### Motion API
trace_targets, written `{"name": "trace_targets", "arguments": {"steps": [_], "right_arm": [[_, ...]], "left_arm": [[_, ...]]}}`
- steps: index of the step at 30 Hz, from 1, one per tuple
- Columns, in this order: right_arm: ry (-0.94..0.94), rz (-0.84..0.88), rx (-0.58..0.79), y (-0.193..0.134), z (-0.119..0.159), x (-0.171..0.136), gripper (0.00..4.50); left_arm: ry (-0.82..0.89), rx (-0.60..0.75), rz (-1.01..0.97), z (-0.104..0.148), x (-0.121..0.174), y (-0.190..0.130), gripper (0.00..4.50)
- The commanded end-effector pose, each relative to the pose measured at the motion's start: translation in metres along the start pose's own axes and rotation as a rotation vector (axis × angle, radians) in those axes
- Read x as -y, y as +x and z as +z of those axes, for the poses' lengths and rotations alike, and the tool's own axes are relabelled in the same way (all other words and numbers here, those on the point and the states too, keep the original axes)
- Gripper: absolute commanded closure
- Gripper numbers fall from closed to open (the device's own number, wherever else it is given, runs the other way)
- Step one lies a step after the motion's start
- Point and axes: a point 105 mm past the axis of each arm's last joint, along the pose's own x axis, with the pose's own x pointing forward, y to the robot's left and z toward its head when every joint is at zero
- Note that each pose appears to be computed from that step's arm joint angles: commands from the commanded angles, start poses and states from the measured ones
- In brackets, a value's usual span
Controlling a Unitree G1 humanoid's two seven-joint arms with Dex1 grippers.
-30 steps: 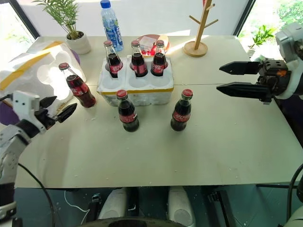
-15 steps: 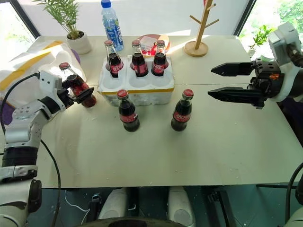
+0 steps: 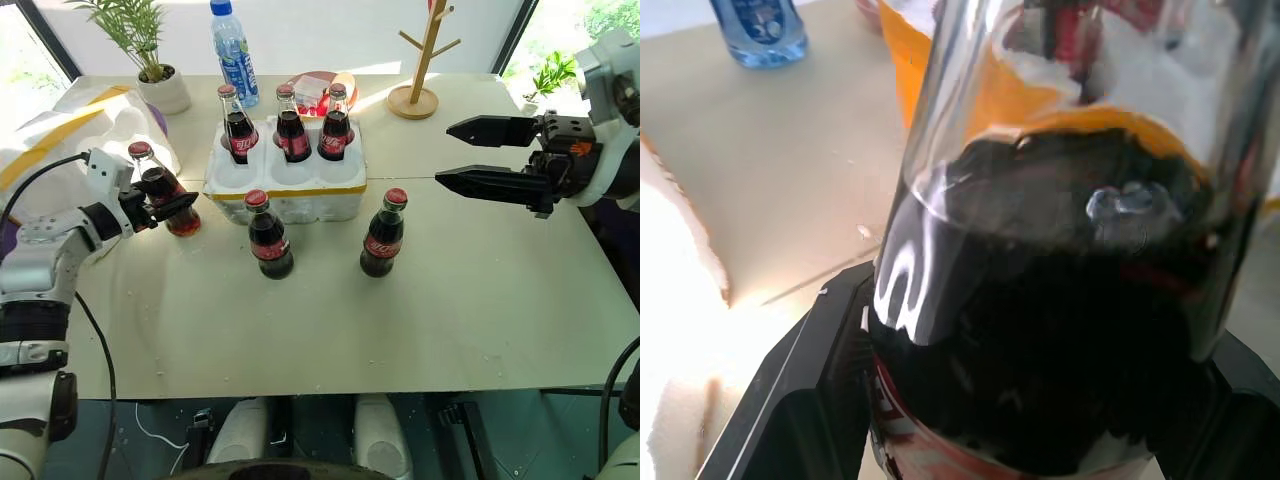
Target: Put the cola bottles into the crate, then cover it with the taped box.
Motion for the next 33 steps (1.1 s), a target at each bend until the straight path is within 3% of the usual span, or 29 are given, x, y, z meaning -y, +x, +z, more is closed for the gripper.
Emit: {"name": "trace_targets", "arguments": {"steps": [1, 8, 11, 14, 20, 26, 33], "right_arm": [[-0.066, -0.007, 0.038, -0.002, 0.015, -0.004, 0.0], [-0.063, -0.035, 0.032, 0.0, 0.01, -0.001, 0.0], [-0.061, -0.048, 0.035, 0.001, 0.009, 0.0, 0.0], [-0.06, -0.057, 0.036, 0.002, 0.008, 0.0, 0.0], [-0.055, -0.09, 0.032, 0.003, 0.002, 0.0, 0.0], [-0.05, -0.107, 0.035, 0.004, 0.001, 0.001, 0.0], [-0.05, -0.107, 0.02, 0.008, -0.006, 0.001, 0.0]], "left_arm": [[0.069, 0.132, -0.13, 0.068, 0.016, -0.019, 1.74], [0.068, 0.243, -0.33, 0.14, 0.032, -0.012, 1.74], [0.098, 0.269, -0.297, 0.152, 0.024, 0.01, 1.74], [0.105, 0.267, -0.293, 0.152, 0.021, 0.026, 1.74], [0.104, 0.207, -0.351, 0.127, 0.035, 0.065, 1.74], [0.1, 0.221, -0.357, 0.125, 0.04, 0.076, 1.74], [0.109, 0.186, -0.315, 0.104, 0.037, 0.087, 1.74]]}}
